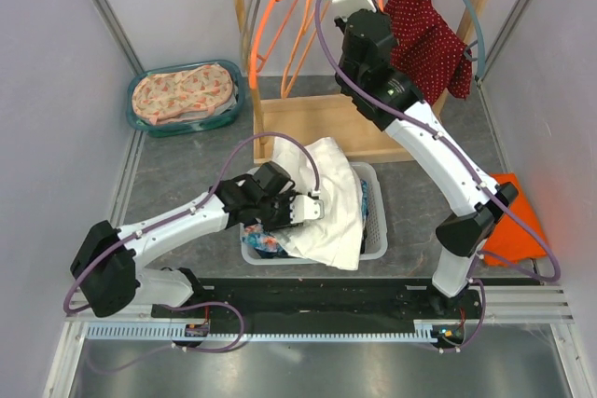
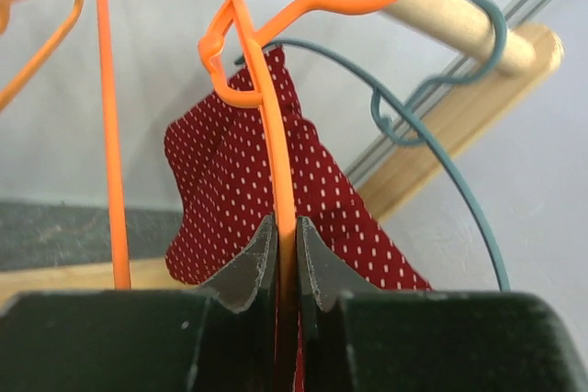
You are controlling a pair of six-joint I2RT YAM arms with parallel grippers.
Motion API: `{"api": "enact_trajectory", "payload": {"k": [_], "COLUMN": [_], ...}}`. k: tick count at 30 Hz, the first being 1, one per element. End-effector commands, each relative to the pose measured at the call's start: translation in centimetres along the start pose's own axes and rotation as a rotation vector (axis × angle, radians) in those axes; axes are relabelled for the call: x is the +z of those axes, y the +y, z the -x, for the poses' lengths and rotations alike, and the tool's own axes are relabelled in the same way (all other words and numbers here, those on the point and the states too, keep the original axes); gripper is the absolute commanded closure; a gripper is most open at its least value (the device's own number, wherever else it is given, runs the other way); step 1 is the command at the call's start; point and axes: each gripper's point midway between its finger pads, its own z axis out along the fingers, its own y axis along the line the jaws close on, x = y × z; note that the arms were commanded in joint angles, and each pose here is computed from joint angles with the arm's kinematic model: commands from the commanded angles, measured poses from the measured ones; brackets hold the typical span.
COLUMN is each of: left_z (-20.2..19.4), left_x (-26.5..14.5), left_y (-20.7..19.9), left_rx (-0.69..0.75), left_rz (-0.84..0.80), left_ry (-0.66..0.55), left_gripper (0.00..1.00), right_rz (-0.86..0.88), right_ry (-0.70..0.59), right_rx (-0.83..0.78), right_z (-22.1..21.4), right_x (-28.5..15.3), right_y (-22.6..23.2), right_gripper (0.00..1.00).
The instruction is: Remove the skirt from the hanger
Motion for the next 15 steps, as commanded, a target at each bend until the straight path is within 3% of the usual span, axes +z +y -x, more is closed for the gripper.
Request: {"api": "enact_trajectory", "payload": {"k": [1, 6, 10, 15], "left_z": [-4.3, -2.2, 3.0, 7.2], "left_x": [2.3, 0.7, -3.5, -7.5], "left_y": [-2.0, -0.8, 0.3, 0.4], "left_rx": [-0.013, -0.064, -0.064, -0.09], "left_rz": [-0.06, -0.033, -0.003, -0.043], "left_ry": [0.112, 0.044, -0.122, -0.214], "left_gripper": [0.0, 0.0, 0.0, 0.0], "right_rz": [0.003, 0.043, 0.061, 0.092], "right_ry": [-0.088, -0.117, -0.093, -0.071], "right_rx": [0.085, 0.108, 0.053, -0.017], "right_z": [2.4, 2.4, 0.8, -0.5], "right_x": [1.9, 3.9, 4.7, 4.3], "right_y": [0.0, 1.6, 4.2, 6.9], "right_gripper": [1.0, 1.0, 1.0, 1.0]}}
